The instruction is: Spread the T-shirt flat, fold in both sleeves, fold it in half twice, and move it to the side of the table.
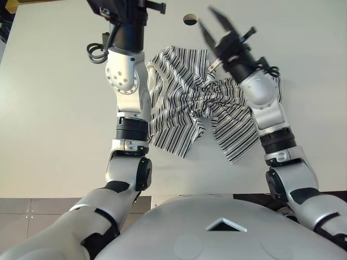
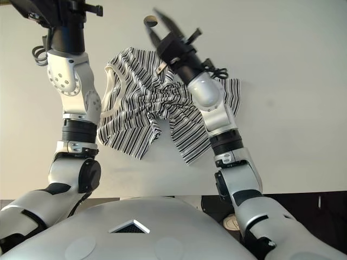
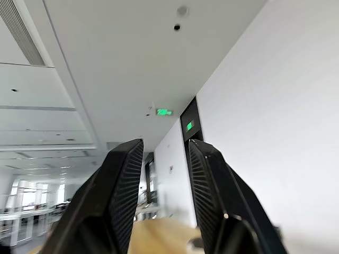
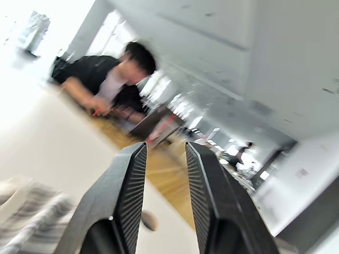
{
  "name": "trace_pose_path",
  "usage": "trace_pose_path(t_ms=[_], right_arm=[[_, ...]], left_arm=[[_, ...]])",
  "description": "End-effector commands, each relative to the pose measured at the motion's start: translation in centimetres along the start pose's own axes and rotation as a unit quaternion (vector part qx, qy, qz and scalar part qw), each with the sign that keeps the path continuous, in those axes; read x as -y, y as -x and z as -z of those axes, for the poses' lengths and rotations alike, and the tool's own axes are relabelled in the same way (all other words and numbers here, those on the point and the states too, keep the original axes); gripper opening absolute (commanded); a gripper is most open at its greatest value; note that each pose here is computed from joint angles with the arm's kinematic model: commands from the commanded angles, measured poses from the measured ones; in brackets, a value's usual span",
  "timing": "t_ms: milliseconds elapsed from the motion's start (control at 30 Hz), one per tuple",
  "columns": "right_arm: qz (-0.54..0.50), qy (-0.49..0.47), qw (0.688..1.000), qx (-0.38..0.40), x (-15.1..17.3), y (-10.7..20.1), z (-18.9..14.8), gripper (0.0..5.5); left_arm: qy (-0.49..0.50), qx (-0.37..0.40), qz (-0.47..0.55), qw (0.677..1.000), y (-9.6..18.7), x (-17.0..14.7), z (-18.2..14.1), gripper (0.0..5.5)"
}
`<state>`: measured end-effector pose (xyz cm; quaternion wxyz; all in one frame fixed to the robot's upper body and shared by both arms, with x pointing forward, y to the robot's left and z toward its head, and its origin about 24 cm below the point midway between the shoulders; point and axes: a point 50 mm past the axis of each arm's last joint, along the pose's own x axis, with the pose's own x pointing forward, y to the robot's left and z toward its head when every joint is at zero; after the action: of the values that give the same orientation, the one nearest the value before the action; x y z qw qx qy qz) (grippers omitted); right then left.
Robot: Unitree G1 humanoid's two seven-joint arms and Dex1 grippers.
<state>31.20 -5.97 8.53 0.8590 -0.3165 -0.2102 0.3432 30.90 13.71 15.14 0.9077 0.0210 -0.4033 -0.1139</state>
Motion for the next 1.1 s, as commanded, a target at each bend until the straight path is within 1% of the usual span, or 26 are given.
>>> trace_pose_path(t_ms=[33, 133, 367, 500, 600, 700, 833, 933, 1033, 1100], right_arm=[[-0.056, 0.049, 0.997, -0.037, -1.4, -1.3, 1.3, 1.34], [-0.068, 0.052, 0.995, -0.056, -1.8, -1.3, 2.3, 1.34], [-0.138, 0.104, 0.974, -0.149, -3.2, 0.2, 5.9, 1.34], [-0.166, 0.115, 0.961, -0.191, -3.5, 1.3, 7.4, 1.34], [-0.171, 0.131, 0.948, -0.236, -2.4, 2.4, 8.8, 1.34], [-0.155, 0.153, 0.934, -0.283, 0.2, 3.5, 10.1, 1.34], [-0.133, 0.178, 0.915, -0.338, 3.7, 5.3, 11.3, 1.34], [-0.117, 0.179, 0.903, -0.374, 5.2, 7.1, 12.2, 1.34], [-0.097, 0.178, 0.898, -0.392, 6.3, 8.3, 12.6, 1.34], [-0.075, 0.176, 0.905, -0.379, 6.9, 8.1, 12.3, 1.34]], left_arm=[[-0.036, -0.042, 0.013, 0.998, 2.3, -0.4, 1.0, 1.59], [-0.038, -0.060, -0.005, 0.997, 3.3, -0.6, 1.5, 1.59], [-0.012, -0.054, -0.035, 0.998, 3.0, 0.6, 1.9, 1.59], [-0.001, -0.063, -0.030, 0.998, 3.2, 1.7, 2.3, 1.59], [0.005, -0.064, -0.026, 0.998, 3.0, 2.2, 2.4, 1.59], [0.002, -0.066, -0.018, 0.998, 3.0, 2.3, 2.5, 1.59], [-0.026, -0.085, 0.046, 0.995, 3.4, 3.3, 2.8, 1.59], [-0.048, -0.100, 0.117, 0.987, 4.0, 4.6, 3.1, 1.59], [-0.082, -0.139, 0.218, 0.962, 5.5, 6.1, 4.0, 1.59], [-0.106, -0.160, 0.271, 0.943, 6.4, 6.7, 4.5, 1.59]])
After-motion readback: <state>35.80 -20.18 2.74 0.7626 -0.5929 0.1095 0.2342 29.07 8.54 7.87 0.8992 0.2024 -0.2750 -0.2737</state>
